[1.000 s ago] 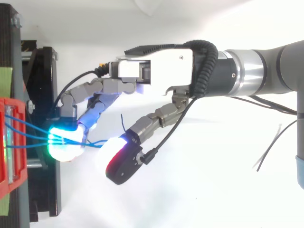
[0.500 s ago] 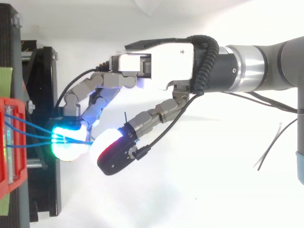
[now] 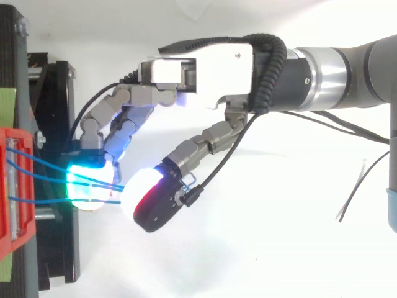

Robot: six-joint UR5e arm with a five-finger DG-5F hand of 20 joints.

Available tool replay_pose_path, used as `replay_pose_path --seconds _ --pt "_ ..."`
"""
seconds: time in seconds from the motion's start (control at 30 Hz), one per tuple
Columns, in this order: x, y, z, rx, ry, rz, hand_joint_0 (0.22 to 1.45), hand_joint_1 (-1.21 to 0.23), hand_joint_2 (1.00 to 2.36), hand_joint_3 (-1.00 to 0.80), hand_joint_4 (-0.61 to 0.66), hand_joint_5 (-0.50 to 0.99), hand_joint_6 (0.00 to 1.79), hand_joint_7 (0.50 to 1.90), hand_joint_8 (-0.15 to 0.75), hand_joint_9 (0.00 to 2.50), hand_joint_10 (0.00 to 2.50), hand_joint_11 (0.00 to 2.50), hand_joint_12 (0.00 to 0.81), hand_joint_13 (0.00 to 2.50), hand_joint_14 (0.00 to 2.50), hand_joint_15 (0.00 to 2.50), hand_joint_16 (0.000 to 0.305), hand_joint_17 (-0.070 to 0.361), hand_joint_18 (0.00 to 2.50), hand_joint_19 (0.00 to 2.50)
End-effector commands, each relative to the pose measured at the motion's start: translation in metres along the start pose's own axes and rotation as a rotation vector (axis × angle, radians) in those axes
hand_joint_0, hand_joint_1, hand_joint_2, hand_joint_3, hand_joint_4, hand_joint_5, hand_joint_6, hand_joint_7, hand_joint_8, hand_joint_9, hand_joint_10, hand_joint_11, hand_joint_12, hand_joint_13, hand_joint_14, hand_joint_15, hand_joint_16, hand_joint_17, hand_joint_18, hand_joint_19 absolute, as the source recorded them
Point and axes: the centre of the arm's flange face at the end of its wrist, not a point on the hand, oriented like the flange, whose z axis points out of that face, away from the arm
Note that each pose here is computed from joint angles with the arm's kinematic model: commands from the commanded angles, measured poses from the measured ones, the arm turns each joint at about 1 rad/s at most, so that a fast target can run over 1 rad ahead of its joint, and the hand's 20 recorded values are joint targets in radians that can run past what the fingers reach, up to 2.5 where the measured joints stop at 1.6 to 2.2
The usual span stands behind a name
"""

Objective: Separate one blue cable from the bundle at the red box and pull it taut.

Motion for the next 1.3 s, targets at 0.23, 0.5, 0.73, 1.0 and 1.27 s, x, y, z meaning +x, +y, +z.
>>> replay_pose_path --seconds 0.23,0.5,0.73,1.0,1.27 --pt "0.0024 -0.001 -0.0007 0.013 0.005 0.003 0.61 -0.66 1.01 -0.4 0.19 -0.15 0.87 0.87 0.314 0.9 0.02 0.86 0.378 0.9 0.02 0.6 0.051 0.116 0.75 0.76" --pt "0.0047 -0.0014 -0.0008 0.02 0.006 0.014 0.63 -0.73 1.01 -0.23 0.16 -0.15 0.9 0.9 0.337 0.93 0.02 0.87 0.405 0.94 0.02 0.61 0.057 0.128 0.82 0.75" --pt "0.0062 -0.003 -0.0023 0.038 0.008 0.038 0.65 -0.81 1.01 -0.29 0.17 -0.16 0.91 0.86 0.325 0.92 0.02 0.88 0.39 0.93 0.02 0.63 0.054 0.121 0.8 0.77" --pt "0.0076 -0.0039 -0.0033 0.05 0.01 0.051 0.57 -0.6 1.0 -0.5 0.18 -0.15 0.91 0.9 0.32 1.02 0.02 0.95 0.381 0.96 0.02 0.65 0.05 0.113 0.8 0.81" --pt "0.009 -0.0053 -0.0047 0.067 0.011 0.057 0.6 -0.74 1.0 -0.5 0.17 -0.14 0.9 0.93 0.315 1.05 0.02 0.96 0.377 0.97 0.02 0.66 0.05 0.112 0.83 0.82"
